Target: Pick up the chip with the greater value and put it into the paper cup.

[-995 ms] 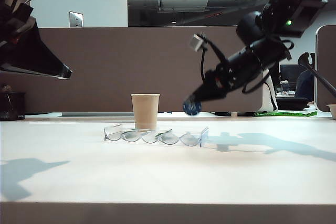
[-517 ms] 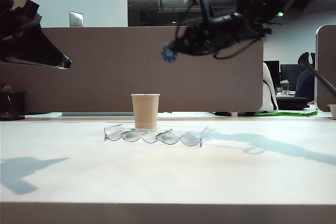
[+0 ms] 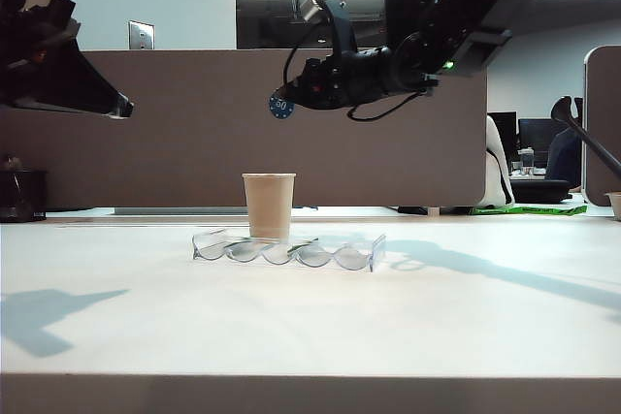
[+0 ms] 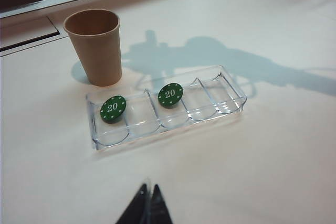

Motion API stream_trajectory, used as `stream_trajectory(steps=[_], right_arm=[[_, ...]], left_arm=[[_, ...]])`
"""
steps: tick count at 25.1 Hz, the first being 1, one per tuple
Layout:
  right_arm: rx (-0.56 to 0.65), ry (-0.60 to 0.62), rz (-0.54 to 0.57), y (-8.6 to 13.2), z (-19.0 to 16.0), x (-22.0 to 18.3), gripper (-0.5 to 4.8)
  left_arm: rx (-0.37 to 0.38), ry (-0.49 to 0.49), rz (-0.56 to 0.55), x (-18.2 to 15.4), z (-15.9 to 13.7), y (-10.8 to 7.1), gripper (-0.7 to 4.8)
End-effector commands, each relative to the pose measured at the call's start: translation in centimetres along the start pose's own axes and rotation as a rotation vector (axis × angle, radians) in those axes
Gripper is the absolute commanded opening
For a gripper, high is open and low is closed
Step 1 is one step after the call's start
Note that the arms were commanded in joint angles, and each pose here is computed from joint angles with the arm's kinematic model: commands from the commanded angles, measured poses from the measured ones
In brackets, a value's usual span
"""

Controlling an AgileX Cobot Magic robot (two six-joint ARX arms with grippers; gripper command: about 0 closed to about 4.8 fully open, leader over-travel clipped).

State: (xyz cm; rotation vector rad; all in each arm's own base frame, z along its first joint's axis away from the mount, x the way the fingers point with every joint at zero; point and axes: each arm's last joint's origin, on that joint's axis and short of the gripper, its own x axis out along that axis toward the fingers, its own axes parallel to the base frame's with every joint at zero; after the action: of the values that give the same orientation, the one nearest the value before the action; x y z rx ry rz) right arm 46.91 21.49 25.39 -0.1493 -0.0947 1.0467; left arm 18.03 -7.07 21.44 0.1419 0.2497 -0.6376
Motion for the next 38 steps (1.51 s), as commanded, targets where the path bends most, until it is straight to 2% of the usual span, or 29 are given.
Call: stream_trajectory(steps=[1, 10, 17, 22, 38], right_arm=[[0.029, -0.016, 0.008, 0.1, -0.2, 0.7, -0.01], [0.068, 0.034, 0.017, 0.4, -3.1, 1.6, -0.01], [0.067, 0.034, 0.013, 0.4, -3.1, 1.6, 0.03], [0.066, 0.040, -0.024, 0.5, -3.1, 1.8, 0.51], [0.073, 0.050, -0.010, 1.1, -4.0, 2.4, 0.51]], left_arm=[[0.004, -0.012, 0.002, 0.0, 0.2, 0.0, -0.05], [0.004, -0.013, 0.003, 0.0, 0.2, 0.0, -0.05], [0.004, -0.012, 0.002, 0.0, 0.2, 0.0, -0.05], [0.004, -0.012, 0.002, 0.0, 0.2, 0.0, -0.05], [0.003, -0.011, 0.002, 0.0, 0.2, 0.0, -0.05]])
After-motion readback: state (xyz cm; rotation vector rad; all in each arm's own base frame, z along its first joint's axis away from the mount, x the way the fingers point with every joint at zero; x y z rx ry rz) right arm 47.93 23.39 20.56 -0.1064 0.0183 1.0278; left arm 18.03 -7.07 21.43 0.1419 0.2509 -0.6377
